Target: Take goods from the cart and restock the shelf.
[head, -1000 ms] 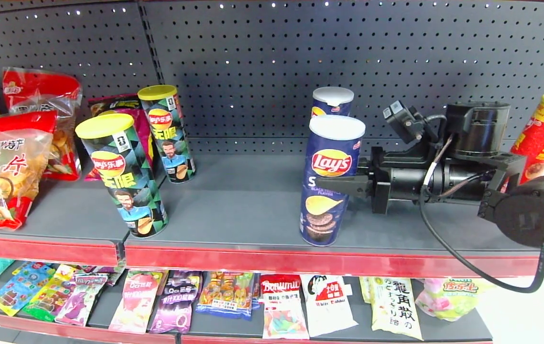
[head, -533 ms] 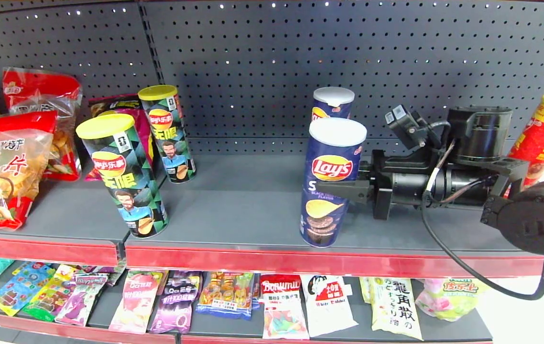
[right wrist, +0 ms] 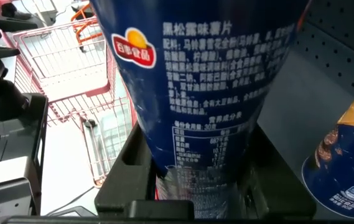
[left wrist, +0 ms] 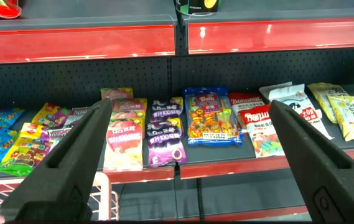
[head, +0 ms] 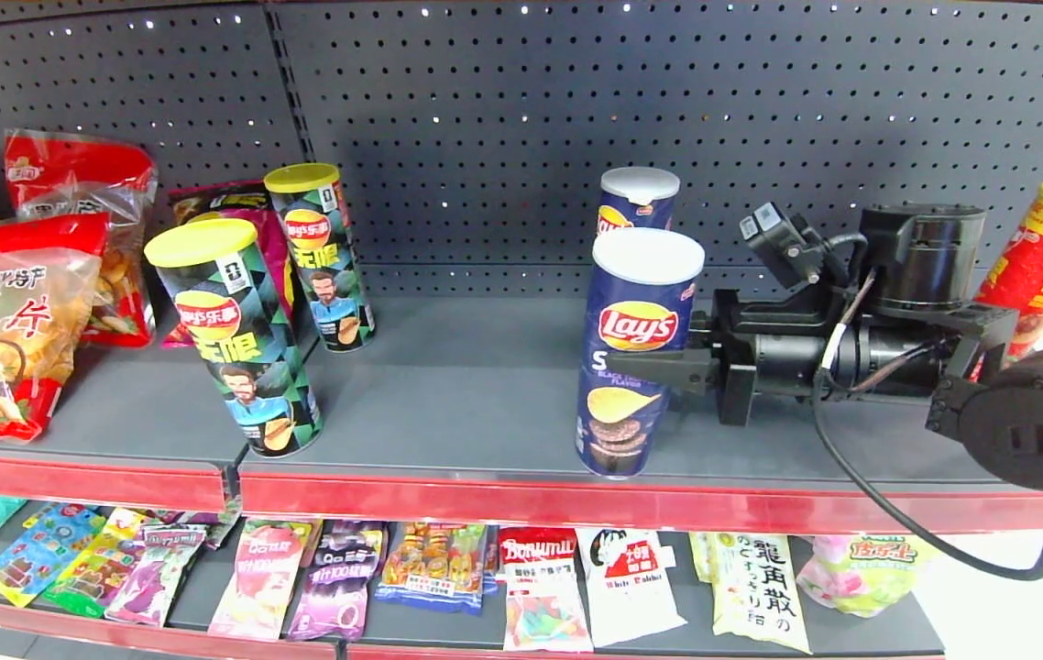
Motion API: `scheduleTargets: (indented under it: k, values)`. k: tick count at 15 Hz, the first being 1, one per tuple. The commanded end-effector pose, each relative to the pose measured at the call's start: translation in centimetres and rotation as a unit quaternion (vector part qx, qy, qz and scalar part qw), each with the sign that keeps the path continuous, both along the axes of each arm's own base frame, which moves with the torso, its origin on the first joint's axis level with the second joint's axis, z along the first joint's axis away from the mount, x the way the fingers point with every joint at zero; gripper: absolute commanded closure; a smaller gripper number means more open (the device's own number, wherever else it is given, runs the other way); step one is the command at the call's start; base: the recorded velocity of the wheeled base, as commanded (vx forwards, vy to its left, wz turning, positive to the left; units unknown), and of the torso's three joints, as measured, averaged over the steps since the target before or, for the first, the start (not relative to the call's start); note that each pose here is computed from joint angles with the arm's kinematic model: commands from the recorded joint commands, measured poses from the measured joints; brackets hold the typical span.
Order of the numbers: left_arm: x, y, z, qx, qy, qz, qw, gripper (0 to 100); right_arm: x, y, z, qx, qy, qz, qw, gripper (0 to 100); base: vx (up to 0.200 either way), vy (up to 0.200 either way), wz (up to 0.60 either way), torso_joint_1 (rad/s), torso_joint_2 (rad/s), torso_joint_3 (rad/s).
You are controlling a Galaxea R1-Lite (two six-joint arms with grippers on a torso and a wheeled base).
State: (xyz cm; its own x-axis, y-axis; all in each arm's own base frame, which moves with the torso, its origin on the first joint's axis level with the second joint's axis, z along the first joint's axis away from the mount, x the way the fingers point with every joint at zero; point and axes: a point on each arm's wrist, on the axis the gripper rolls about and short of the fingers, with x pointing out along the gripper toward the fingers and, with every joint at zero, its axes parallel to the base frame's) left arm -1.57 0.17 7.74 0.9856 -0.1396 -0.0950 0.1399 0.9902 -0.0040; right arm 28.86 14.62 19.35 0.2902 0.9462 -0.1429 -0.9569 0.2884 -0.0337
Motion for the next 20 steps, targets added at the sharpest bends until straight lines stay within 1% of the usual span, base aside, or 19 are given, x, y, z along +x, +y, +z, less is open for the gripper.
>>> scheduleTargets:
  k: [1, 2, 6, 10, 15, 18, 19, 20]
  values:
    - [0.0, 0.0, 0.0, 0.0, 0.001, 0.0, 1.0, 0, 0.0, 0.0, 0.0, 0.0, -0.001, 0.001, 1.0, 100, 0.0, 0.0, 0.0, 0.0, 0.0, 0.0]
    - [0.0, 0.0, 0.0, 0.0, 0.001, 0.0, 1.0, 0, 0.0, 0.0, -0.1, 0.0, 0.0, 0.001, 1.0, 0, 0.0, 0.0, 0.0, 0.0, 0.0, 0.0]
    - [0.0, 0.0, 0.0, 0.0, 0.001, 0.0, 1.0, 0, 0.0, 0.0, 0.0, -0.001, -0.002, -0.003, 1.0, 0, 0.0, 0.0, 0.0, 0.0, 0.0, 0.0]
    - [0.0, 0.0, 0.0, 0.0, 0.001, 0.0, 1.0, 0, -1.2, -0.6, 0.3, -0.001, -0.004, -0.011, 1.0, 0, 0.0, 0.0, 0.0, 0.0, 0.0, 0.0]
    - [0.0, 0.0, 0.0, 0.0, 0.001, 0.0, 1.0, 0, -4.5, -2.9, -0.5, -0.016, 0.013, -0.051, 0.998, 0, 0.0, 0.0, 0.0, 0.0, 0.0, 0.0]
    - [0.0, 0.0, 0.0, 0.0, 0.001, 0.0, 1.0, 0, -6.0, -4.5, -1.5, -0.026, 0.029, -0.08, 0.996, 0, 0.0, 0.0, 0.0, 0.0, 0.0, 0.0]
    - [0.0, 0.0, 0.0, 0.0, 0.001, 0.0, 1.0, 0, -6.3, -4.9, -1.8, -0.031, 0.033, -0.097, 0.994, 0, 0.0, 0.0, 0.0, 0.0, 0.0, 0.0]
    - [0.0, 0.0, 0.0, 0.0, 0.002, 0.0, 1.0, 0, -6.5, -5.3, -2.1, -0.04, 0.035, -0.129, 0.99, 0, 0.0, 0.0, 0.0, 0.0, 0.0, 0.0]
